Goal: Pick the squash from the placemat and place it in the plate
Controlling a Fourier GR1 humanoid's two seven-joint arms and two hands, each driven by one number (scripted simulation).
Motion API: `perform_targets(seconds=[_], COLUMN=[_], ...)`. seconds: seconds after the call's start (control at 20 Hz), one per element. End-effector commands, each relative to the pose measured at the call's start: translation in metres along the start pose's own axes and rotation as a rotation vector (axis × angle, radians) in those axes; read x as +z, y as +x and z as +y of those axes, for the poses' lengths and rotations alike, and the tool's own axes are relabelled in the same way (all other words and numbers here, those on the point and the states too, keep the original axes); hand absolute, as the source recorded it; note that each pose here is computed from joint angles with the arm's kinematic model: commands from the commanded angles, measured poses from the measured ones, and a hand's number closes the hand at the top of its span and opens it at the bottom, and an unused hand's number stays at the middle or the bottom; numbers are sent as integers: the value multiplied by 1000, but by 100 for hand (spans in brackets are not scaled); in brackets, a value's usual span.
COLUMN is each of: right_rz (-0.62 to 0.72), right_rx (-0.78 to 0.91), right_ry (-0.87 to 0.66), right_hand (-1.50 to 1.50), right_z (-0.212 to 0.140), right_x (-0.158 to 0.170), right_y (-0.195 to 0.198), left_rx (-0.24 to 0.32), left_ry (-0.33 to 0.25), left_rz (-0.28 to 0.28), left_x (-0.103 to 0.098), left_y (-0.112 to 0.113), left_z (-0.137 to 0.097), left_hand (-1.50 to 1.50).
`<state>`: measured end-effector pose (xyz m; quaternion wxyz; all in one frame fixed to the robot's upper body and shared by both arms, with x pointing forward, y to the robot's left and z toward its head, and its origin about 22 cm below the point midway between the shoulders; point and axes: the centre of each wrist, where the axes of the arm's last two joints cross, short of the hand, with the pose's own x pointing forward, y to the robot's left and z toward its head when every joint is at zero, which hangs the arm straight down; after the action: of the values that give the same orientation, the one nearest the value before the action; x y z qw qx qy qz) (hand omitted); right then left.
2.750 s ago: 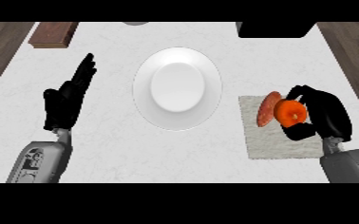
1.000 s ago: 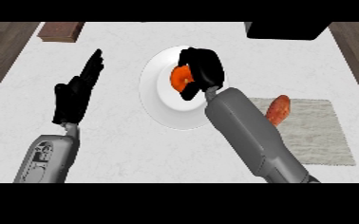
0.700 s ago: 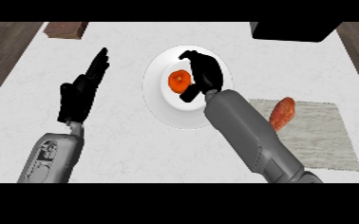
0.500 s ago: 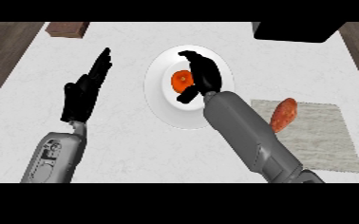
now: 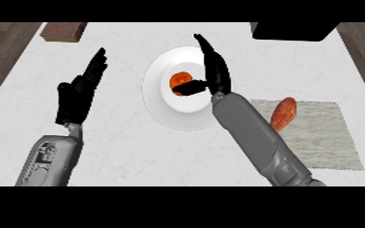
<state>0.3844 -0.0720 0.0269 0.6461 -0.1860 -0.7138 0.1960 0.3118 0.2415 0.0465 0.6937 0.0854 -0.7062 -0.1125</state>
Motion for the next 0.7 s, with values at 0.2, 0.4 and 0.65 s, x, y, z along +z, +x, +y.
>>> perform_targets(seconds=[0.2, 0.4, 0.65], right_rz=[18, 37, 39], right_rx=[-178, -184, -183], right_ry=[-204, -221, -160], right_hand=[-150, -150, -150], right_z=[-80, -116, -168], right_x=[-7, 16, 23], right_y=[-35, -72, -91], left_rx=[0, 3, -9], left_ry=[53, 41, 47], left_rz=[31, 24, 28], left_x=[17, 18, -3], left_y=[-20, -20, -16], left_z=[16, 3, 17], left_hand=[0, 0, 0])
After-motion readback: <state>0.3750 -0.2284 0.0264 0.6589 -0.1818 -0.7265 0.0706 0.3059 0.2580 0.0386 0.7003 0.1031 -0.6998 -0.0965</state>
